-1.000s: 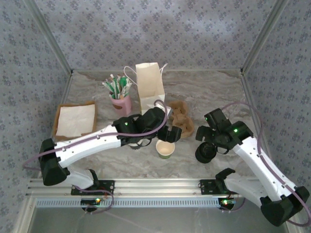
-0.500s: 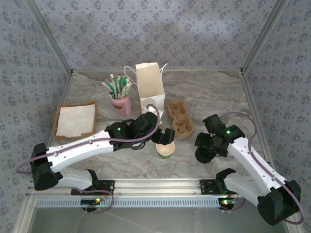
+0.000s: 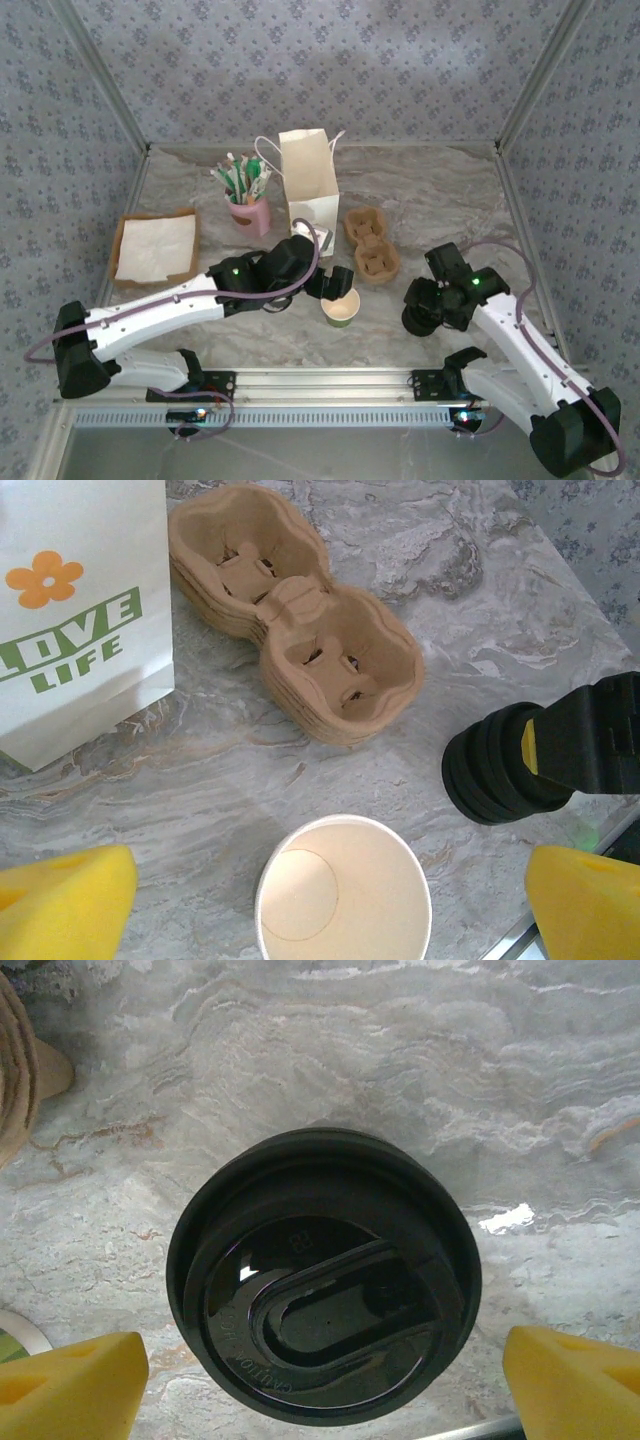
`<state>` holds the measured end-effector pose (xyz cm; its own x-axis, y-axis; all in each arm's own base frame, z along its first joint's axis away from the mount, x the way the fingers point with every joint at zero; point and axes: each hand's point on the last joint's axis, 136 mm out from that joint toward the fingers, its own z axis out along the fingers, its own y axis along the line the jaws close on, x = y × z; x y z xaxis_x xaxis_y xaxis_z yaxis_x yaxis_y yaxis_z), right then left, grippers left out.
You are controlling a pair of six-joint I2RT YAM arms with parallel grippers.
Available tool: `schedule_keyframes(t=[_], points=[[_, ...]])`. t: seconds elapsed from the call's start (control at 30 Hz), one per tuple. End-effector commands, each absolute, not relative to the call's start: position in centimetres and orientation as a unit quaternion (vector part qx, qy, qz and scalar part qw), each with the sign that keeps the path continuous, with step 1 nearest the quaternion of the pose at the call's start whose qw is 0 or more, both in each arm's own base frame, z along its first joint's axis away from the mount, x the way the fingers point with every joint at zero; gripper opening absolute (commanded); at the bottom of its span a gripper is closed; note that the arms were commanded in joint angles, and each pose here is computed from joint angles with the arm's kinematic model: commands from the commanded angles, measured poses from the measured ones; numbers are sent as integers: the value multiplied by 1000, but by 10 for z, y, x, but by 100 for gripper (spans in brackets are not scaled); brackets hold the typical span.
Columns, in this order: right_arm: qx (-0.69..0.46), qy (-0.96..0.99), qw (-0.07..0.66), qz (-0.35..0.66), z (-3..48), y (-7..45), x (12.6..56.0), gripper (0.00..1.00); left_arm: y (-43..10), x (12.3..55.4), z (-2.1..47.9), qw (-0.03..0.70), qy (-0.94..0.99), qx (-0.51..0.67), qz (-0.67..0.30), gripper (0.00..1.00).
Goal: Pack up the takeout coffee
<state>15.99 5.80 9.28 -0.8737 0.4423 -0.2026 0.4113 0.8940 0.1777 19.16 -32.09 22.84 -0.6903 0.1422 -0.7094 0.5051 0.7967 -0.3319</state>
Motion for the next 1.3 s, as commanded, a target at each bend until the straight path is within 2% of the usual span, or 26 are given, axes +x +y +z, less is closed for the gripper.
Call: schedule_keyframes(t=[0.0, 1.27], points=[[232, 963, 109, 78, 88, 62, 158, 92, -319, 192, 239, 365, 872, 179, -271, 100], [246, 963, 96, 59, 78, 55, 160, 79, -320, 196, 231, 358, 876, 179, -269, 99]])
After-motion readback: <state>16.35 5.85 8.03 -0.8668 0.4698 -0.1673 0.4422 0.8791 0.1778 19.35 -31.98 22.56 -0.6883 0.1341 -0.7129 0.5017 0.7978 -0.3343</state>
